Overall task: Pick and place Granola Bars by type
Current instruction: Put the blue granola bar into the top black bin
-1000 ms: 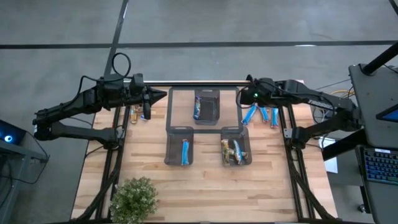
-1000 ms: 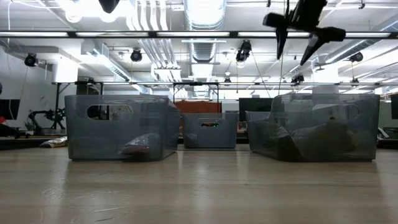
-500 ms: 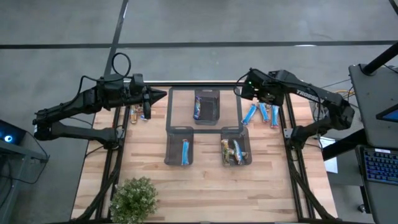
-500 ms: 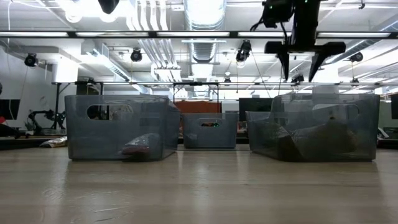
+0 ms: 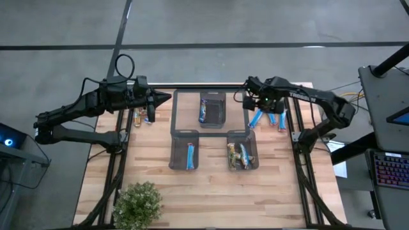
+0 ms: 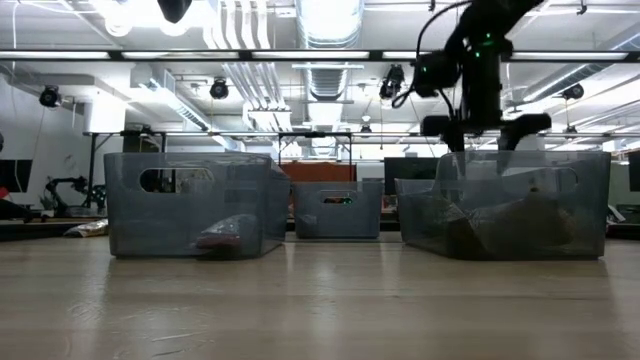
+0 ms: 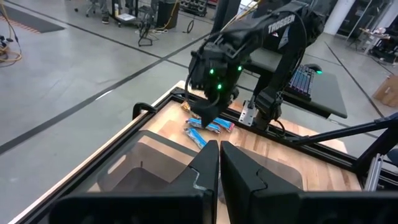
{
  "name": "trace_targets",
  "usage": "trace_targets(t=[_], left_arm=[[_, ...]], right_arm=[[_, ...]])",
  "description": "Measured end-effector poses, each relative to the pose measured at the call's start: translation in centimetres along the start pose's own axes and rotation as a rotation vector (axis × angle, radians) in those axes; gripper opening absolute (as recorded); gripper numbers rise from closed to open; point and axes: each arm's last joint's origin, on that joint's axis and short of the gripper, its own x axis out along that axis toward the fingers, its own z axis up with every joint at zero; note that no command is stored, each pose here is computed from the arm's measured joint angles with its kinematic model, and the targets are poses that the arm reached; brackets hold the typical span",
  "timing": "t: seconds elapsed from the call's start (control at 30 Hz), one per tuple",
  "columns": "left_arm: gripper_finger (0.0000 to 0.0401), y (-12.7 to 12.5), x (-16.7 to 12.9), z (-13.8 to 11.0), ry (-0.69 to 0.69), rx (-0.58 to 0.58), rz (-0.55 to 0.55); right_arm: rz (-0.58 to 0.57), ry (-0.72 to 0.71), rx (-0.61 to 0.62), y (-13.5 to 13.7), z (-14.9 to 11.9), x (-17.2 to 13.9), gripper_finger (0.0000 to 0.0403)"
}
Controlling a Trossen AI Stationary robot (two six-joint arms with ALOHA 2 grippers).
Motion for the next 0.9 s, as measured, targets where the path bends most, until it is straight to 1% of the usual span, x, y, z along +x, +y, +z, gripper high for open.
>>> trace_targets(t=[0.1,0.2,0.37,0.47,0.57,0.67,0.9], left_arm=[[0.0000,0.0,0.0,0.0,0.004,-0.002,0.001],[0.0000,0.0,0.0,-0.1,0.005,-0.004,0.001],[0.0000,0.0,0.0,-0.1,0.005,-0.005,0.001],[0.0000,0.0,0.0,0.0,0.004,-0.008,0.001],[0.0000,0.0,0.0,0.0,0.004,-0.018,0.001],[0.0000,0.0,0.0,0.0,0.004,-0.030,0.000],[0.0000,0.0,0.0,0.0,0.000,-0.031,-0.001]], right_arm=[[0.017,0.024,0.022,-0.5,-0.3,1.8,0.0258],[0.006,0.034,0.063,-1.2,-0.7,3.3,0.0258],[-0.028,0.042,0.144,-2.2,-1.2,5.0,0.0255],[-0.004,0.027,0.200,-2.4,-1.3,5.9,0.0251],[0.064,0.005,0.226,-2.0,-1.2,6.5,0.0249],[0.105,-0.009,0.253,-1.9,-1.0,6.8,0.0249],[0.091,-0.043,0.320,-2.4,-0.6,7.3,0.0251]])
